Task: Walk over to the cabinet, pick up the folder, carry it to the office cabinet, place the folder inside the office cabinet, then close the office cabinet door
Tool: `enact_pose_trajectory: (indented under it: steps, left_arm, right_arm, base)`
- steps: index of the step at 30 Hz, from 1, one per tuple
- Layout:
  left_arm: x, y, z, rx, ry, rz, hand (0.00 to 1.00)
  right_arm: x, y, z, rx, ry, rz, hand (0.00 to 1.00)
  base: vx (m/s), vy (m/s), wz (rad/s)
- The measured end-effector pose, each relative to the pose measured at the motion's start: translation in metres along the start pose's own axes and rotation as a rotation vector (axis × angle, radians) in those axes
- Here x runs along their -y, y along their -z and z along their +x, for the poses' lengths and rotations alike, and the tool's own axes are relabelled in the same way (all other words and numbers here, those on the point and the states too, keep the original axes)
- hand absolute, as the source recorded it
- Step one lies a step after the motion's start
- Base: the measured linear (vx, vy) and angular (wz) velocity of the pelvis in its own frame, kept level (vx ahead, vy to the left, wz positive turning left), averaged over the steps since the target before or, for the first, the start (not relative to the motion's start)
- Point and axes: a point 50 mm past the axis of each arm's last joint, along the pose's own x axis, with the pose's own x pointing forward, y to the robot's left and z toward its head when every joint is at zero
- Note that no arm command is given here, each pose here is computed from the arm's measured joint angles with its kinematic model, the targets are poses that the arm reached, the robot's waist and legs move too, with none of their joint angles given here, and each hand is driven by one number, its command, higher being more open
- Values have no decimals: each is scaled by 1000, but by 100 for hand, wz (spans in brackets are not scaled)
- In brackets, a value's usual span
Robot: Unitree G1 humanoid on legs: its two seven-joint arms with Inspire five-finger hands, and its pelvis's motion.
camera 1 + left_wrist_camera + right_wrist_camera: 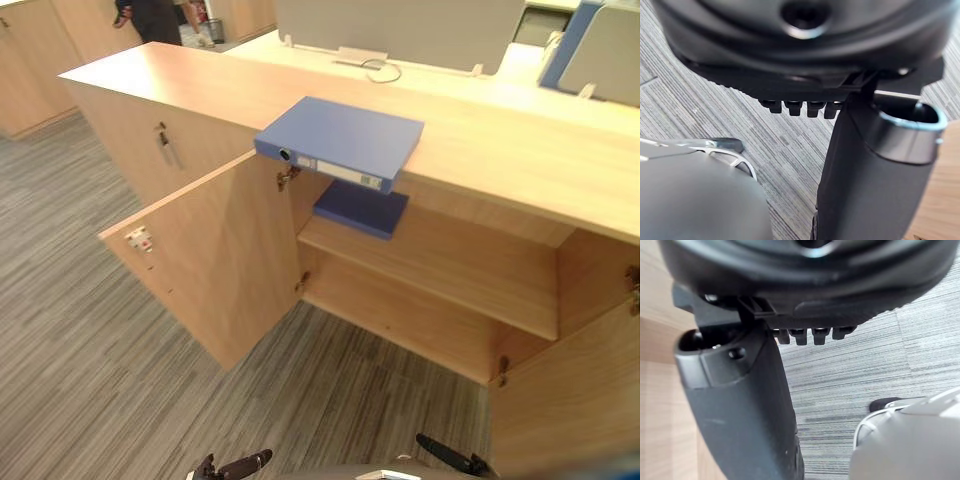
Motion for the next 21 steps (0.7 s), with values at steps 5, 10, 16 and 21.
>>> enact_pose_trajectory:
  steps: [5, 10, 16, 21]
  left_arm:
    - [7, -3, -1, 16, 15, -38, 100]
    - [11, -15, -1, 71, 28, -32, 100]
    - [9, -24, 1, 100, 18, -22, 100]
    - [6, -18, 2, 68, 24, 21, 100]
  right_arm:
    - [4, -11, 1, 43, 5, -45, 100]
    - [-2, -12, 2, 27, -6, -60, 100]
    - [1, 1, 1, -8, -3, -81, 100]
    - [-7, 4, -1, -8, -40, -88, 100]
  base:
    - [204, -30, -91]
    - [178, 159, -110]
    - [228, 255, -43]
    - [76, 78, -21]
